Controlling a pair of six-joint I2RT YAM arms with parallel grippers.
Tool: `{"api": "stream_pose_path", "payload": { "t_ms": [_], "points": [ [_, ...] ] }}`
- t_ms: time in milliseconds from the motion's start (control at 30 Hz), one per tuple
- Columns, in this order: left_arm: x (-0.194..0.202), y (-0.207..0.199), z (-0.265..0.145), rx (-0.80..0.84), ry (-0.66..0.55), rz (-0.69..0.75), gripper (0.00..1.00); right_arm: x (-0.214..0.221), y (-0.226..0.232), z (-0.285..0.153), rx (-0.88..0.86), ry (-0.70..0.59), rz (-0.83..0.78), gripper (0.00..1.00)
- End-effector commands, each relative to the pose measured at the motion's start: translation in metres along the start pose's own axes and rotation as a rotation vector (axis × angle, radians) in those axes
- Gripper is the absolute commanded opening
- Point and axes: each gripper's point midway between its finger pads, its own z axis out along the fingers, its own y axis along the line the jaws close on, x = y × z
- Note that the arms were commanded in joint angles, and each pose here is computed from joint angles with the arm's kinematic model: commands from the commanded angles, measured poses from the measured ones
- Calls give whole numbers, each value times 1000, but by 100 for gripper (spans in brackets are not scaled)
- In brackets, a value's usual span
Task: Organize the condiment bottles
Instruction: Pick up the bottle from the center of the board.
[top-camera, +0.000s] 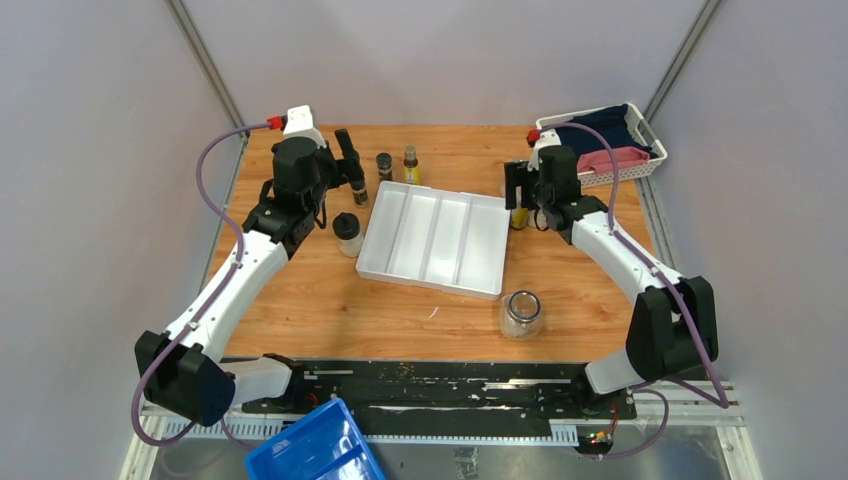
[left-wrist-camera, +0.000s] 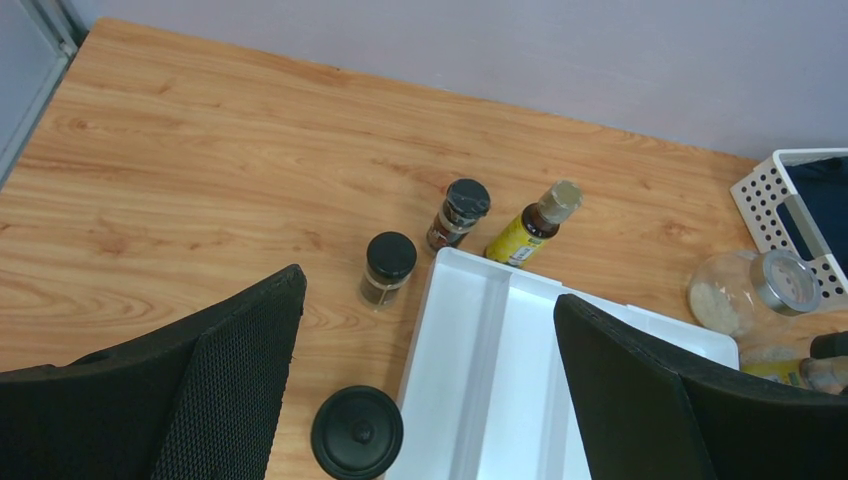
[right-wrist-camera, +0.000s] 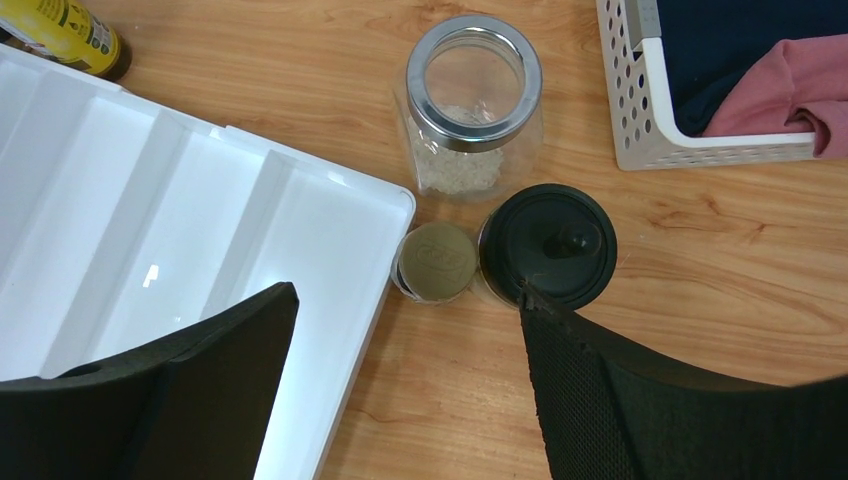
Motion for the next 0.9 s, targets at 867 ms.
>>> {"api": "stream_pose_path", "payload": {
  "t_ms": [867],
  "points": [
    [16, -10, 16, 17, 0, -4, 99, 19, -16, 44, 22, 48, 1, 46]
  ]
}}
